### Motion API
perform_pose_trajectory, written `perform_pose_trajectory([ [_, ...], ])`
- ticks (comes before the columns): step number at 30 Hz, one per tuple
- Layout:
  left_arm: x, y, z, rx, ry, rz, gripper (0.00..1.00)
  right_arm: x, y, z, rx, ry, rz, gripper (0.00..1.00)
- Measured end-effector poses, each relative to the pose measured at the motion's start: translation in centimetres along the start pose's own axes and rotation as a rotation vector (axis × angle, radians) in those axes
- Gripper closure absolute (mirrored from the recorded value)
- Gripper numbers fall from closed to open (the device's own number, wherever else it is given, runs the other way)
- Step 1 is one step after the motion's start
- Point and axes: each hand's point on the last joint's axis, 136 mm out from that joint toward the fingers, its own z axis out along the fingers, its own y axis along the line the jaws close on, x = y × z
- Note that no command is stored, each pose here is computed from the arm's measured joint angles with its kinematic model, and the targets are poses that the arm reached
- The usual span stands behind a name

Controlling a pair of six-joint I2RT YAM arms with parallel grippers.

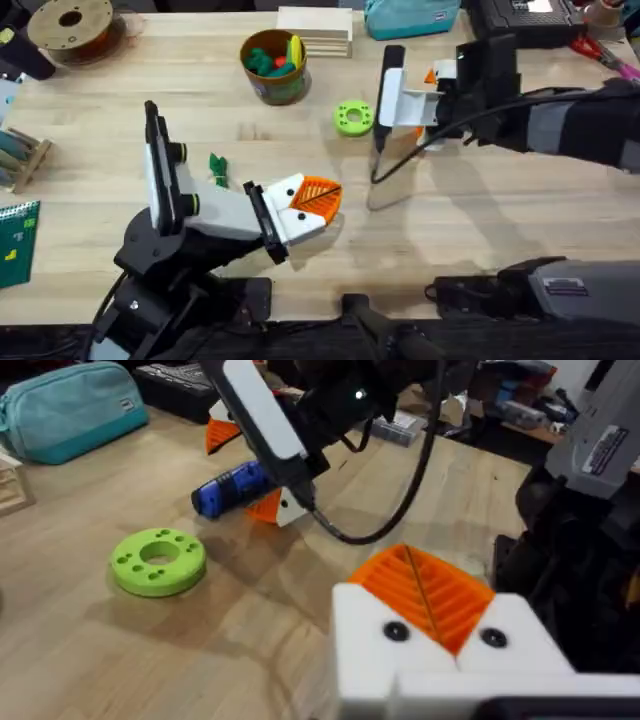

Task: Pick up the gripper from the table and insert it into the empty holder that is missing its gripper. Then pick up a screw, insert it into the mounting hole, and use the screwdriver to tighten it. Finally, clean up the table by picking up the vegetable and placing it into the bucket.

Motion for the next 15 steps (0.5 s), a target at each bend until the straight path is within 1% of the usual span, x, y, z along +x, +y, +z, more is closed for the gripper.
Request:
perform_pose_trajectory([
  [1, 0.0, 0.0, 0.0, 0.0, 0.0, 0.005, 0.953, -0.3, 0.1, -0.1, 0.001, 0.005, 0.02, 0.117],
  [5, 0.0, 0.0, 0.0, 0.0, 0.0, 0.005, 0.321, -1.4, 2.0, -1.4, -0.056, 0.022, 0.109, 0.118],
  [6, 0.0, 0.0, 0.0, 0.0, 0.0, 0.005, 0.176, -1.6, 2.7, -1.9, -0.085, 0.03, 0.134, 0.116],
  [7, 0.0, 0.0, 0.0, 0.0, 0.0, 0.002, 0.054, -1.8, 3.2, -2.3, -0.112, 0.038, 0.161, 0.116],
  [8, 0.0, 0.0, 0.0, 0.0, 0.0, 0.003, 0.023, -2.0, 3.8, -2.8, -0.138, 0.046, 0.191, 0.115],
  [11, 0.0, 0.0, 0.0, 0.0, 0.0, 0.004, 0.015, -2.3, 4.0, -4.1, -0.176, 0.069, 0.298, 0.115],
  [15, 0.0, 0.1, 0.0, -0.005, -0.001, 0.004, 0.015, -2.9, 2.3, -5.9, -0.15, 0.061, 0.452, 0.114],
])
